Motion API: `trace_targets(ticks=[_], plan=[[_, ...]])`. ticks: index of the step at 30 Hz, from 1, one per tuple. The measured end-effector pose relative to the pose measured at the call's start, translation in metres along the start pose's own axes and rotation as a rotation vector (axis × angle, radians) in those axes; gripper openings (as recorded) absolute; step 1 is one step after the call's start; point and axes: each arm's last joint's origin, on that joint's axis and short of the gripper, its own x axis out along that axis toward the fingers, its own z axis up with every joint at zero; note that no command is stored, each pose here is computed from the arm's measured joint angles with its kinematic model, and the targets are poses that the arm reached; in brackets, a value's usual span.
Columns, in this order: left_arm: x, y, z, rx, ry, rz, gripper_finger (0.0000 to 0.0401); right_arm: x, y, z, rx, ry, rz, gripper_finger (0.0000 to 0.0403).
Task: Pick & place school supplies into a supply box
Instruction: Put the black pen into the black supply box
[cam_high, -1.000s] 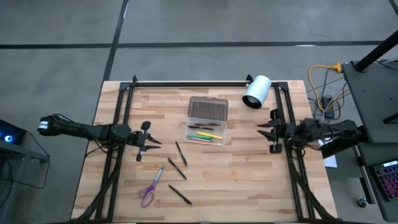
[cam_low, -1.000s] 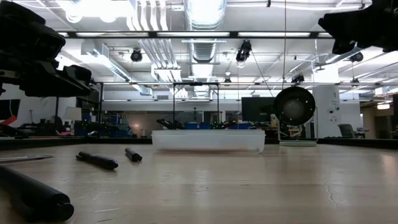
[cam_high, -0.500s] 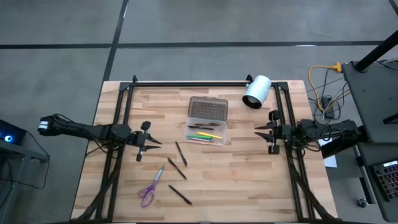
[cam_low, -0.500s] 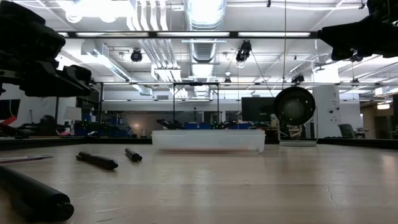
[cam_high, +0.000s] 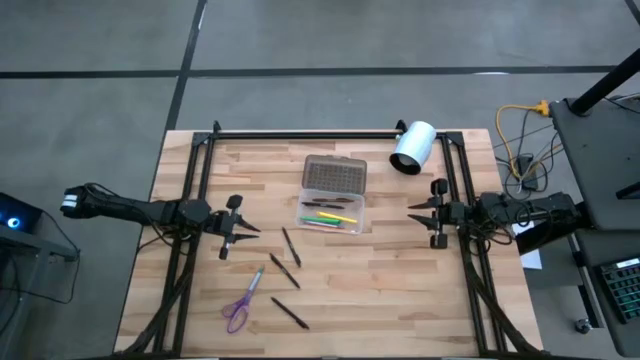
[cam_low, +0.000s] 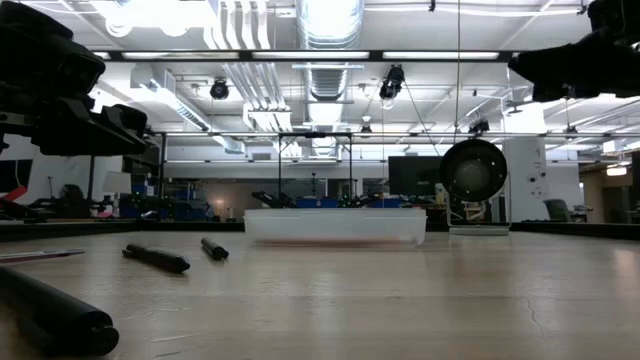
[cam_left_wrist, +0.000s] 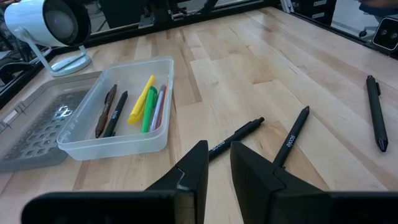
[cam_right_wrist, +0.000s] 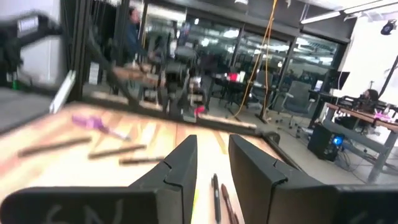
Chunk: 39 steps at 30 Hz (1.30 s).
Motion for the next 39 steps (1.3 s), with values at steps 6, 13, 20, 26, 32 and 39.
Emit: trace_targets(ticks=[6, 13, 20, 26, 32, 39], plan=[[0.0, 0.0, 0.0, 0.0, 0.0, 0.0, 0.0054, 0.0, 0.002, -0.008, -0.075, 0.08, 0.021, 0.0081], [0.0, 0.0, 0.0, 0.0, 0.0, 0.0, 0.0054, 0.002, 0.002, -0.01, -0.098, 0.105, 0.028, 0.0069], [0.0, 0.0, 0.0, 0.0, -0.003, 0.001, 0.0054, 0.002, 0.003, -0.01, -0.132, 0.108, 0.03, 0.0073], [0.0, 0.0, 0.0, 0.0, -0.005, 0.001, 0.0054, 0.002, 0.003, -0.01, -0.117, 0.109, 0.029, 0.0081], [0.0, 0.001, 0.003, 0.001, -0.036, 0.006, 0.0054, 0.002, 0.003, -0.01, -0.124, 0.109, 0.029, 0.0083], [-0.001, 0.002, 0.01, 0.002, -0.104, 0.017, 0.0054, 0.002, 0.003, -0.01, -0.124, 0.109, 0.029, 0.0071]])
